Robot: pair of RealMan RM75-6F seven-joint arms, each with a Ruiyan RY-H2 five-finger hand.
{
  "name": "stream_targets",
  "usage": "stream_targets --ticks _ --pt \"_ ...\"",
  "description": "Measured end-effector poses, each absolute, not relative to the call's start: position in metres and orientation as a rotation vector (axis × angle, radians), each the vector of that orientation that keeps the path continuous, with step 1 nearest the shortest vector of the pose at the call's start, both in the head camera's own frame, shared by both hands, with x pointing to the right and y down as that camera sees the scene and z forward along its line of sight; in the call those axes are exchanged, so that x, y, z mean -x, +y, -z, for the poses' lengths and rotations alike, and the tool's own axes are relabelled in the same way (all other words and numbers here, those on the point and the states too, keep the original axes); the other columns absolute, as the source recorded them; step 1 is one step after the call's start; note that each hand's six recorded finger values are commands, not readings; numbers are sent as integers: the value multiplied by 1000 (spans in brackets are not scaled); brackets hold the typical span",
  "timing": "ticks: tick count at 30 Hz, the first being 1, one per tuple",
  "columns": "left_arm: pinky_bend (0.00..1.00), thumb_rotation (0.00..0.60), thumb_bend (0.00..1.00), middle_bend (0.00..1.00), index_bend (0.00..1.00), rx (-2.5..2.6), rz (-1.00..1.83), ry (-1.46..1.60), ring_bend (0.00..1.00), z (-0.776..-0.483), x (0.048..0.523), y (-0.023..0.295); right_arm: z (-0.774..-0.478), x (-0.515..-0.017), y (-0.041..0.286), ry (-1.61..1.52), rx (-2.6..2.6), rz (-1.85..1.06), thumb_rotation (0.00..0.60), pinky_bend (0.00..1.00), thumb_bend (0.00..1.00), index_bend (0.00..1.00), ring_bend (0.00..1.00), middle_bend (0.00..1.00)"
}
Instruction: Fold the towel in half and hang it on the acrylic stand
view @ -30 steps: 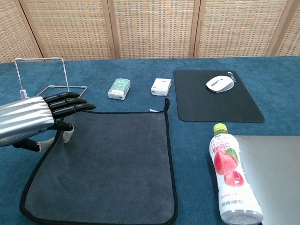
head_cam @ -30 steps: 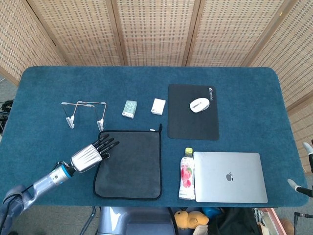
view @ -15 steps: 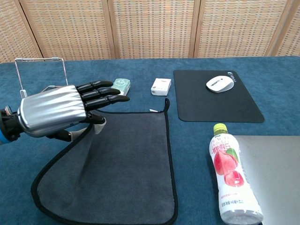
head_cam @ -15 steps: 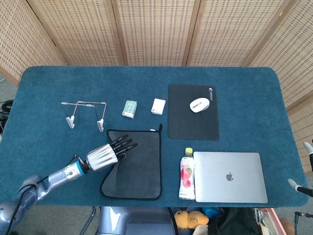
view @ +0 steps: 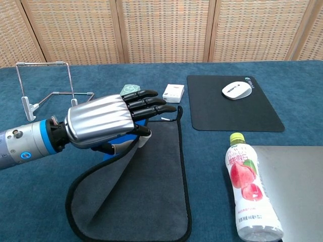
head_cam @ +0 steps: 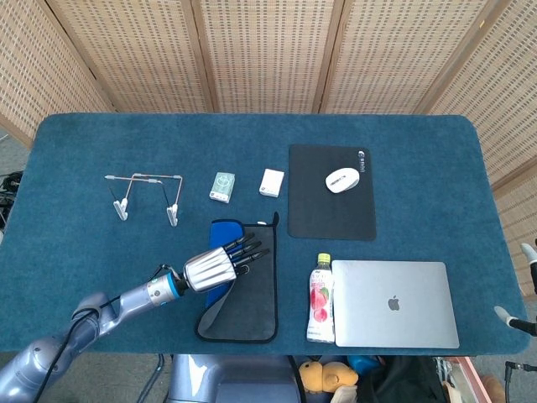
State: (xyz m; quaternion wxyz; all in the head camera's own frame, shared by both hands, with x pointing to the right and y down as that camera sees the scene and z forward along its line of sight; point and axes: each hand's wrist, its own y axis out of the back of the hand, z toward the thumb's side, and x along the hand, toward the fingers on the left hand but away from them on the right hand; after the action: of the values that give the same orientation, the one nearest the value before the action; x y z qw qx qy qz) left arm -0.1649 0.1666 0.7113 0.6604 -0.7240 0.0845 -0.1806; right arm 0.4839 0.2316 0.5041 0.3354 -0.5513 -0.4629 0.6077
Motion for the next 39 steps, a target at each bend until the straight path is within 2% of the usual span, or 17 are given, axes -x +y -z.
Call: stream_targets --ticks 22,30,37,39 --pt "0 600 500 0 664 1705 436 211 0 -730 106 165 -508 -491 230 -1215 1424 -1619 600 0 0 0 0 0" --pt "0 600 494 0 609 1700 448 192 0 -735 91 166 -509 -492 230 -1215 1424 -1626 600 0 0 0 0 0" --pt "0 600 492 0 600 1688 468 186 0 -738 80 163 -509 -494 230 -1222 1424 -1629 600 0 0 0 0 0" --pt "0 600 472 0 564 1684 474 183 0 -739 76 163 -508 -494 230 -1224 1424 -1630 600 0 0 0 0 0"
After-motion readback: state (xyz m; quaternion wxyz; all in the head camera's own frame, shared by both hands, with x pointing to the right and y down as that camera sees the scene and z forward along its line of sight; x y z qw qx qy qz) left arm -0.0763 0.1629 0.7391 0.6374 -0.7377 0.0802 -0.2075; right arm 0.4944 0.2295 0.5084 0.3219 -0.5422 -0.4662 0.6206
